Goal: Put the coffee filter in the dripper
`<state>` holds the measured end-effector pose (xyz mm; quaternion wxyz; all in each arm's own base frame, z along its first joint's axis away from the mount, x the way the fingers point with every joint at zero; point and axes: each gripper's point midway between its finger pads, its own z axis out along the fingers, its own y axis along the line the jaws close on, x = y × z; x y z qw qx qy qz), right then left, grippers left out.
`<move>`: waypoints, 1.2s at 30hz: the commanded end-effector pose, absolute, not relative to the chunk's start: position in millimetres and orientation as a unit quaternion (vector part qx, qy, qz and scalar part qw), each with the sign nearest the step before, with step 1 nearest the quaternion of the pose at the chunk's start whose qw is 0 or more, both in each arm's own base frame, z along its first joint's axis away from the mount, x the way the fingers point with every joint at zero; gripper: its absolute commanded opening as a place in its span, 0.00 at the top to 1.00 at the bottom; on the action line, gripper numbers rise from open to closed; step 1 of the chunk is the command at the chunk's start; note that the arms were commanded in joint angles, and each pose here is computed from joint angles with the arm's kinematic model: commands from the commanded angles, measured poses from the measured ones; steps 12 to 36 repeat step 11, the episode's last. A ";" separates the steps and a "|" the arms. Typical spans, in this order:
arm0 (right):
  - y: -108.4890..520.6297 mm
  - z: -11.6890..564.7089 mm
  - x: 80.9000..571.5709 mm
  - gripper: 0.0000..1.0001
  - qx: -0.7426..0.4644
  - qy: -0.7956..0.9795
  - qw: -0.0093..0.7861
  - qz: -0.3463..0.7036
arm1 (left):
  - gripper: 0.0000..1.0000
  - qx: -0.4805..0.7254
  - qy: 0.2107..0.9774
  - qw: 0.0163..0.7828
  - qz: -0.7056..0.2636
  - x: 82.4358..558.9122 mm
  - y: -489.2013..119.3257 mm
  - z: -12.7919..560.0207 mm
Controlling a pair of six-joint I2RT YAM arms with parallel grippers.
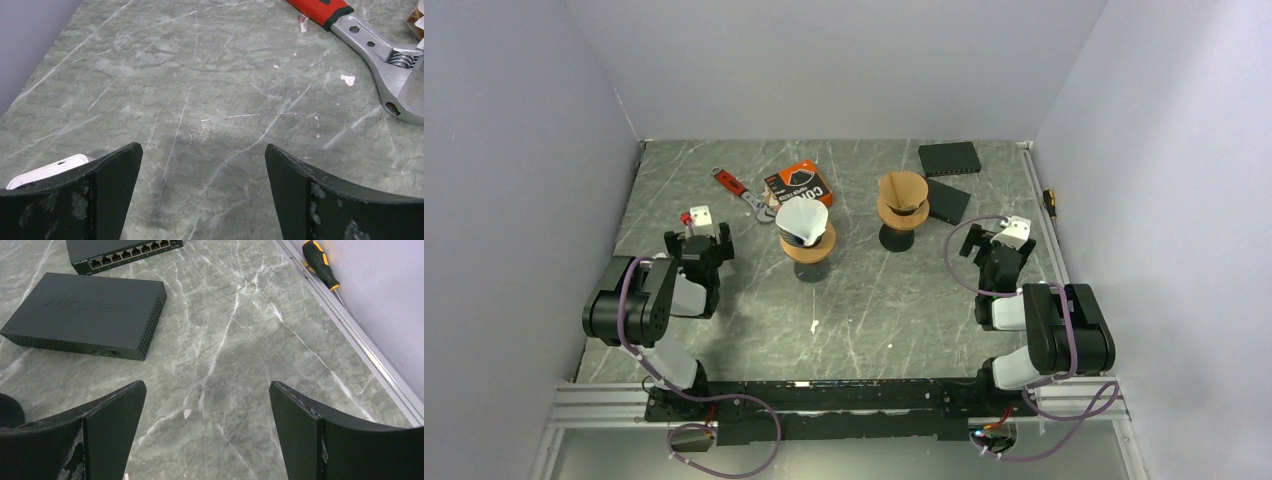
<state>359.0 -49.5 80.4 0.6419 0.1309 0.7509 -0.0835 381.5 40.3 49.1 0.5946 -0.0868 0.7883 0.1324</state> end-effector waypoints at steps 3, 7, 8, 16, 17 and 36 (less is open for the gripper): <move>-51.6 95.8 368.2 0.00 0.132 0.734 0.660 -0.089 | 0.01 -0.102 0.772 0.613 0.135 388.9 43.9 62.5; -51.7 95.9 368.2 0.00 0.131 0.734 0.660 -0.090 | 0.01 -0.101 0.774 0.611 0.131 391.2 43.8 62.1; -51.6 96.0 368.4 0.00 0.132 0.734 0.660 -0.089 | 0.00 -0.100 0.776 0.609 0.127 391.6 44.0 61.1; -51.6 96.1 368.2 0.00 0.132 0.734 0.660 -0.089 | 0.01 -0.101 0.778 0.608 0.123 391.6 44.9 60.8; -51.6 96.1 368.2 0.00 0.132 0.734 0.660 -0.089 | 0.01 -0.101 0.778 0.608 0.123 391.6 44.9 60.8; -51.6 96.1 368.2 0.00 0.132 0.734 0.660 -0.089 | 0.01 -0.101 0.778 0.608 0.123 391.6 44.9 60.8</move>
